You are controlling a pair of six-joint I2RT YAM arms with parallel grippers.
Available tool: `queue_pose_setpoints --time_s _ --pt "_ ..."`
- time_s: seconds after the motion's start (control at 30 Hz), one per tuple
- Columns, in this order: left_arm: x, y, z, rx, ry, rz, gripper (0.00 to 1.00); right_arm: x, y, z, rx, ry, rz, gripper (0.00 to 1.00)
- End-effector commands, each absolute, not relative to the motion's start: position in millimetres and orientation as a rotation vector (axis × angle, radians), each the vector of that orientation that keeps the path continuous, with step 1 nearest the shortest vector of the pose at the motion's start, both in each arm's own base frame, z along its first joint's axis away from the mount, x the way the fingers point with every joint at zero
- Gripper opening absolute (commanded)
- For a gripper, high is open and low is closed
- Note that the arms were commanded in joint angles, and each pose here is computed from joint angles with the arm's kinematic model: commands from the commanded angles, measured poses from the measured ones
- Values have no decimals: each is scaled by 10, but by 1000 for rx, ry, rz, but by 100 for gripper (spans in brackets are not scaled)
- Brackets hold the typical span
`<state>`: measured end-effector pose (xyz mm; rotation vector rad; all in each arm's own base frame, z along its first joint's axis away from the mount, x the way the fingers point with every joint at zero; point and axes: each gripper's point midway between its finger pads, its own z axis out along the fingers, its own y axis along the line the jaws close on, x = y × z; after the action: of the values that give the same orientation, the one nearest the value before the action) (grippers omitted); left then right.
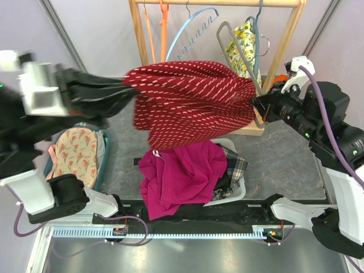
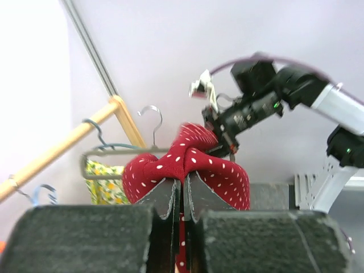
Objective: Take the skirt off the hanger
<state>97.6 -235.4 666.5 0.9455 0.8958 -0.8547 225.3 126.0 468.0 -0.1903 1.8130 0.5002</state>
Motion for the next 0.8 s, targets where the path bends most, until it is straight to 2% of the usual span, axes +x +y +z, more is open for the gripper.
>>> queue_pose_setpoints --time_s 0.0,0.3,0.43,0.53,0.77 --pt "938 -2161 6826 872 868 -849 5 2407 1095 4675 -116 1800 386 0" --pt "971 -2309 6828 877 875 -888 8 2405 869 4483 -73 1849 250 0" --pt "947 -1992 7227 737 771 -840 2 2428 795 4276 -80 1899 178 0" --pt "949 -1686 7459 632 710 -768 2 2426 776 4151 -85 1920 156 0" --pt "1140 -2144 7028 770 848 -783 2 2417 853 4280 -75 1882 225 0"
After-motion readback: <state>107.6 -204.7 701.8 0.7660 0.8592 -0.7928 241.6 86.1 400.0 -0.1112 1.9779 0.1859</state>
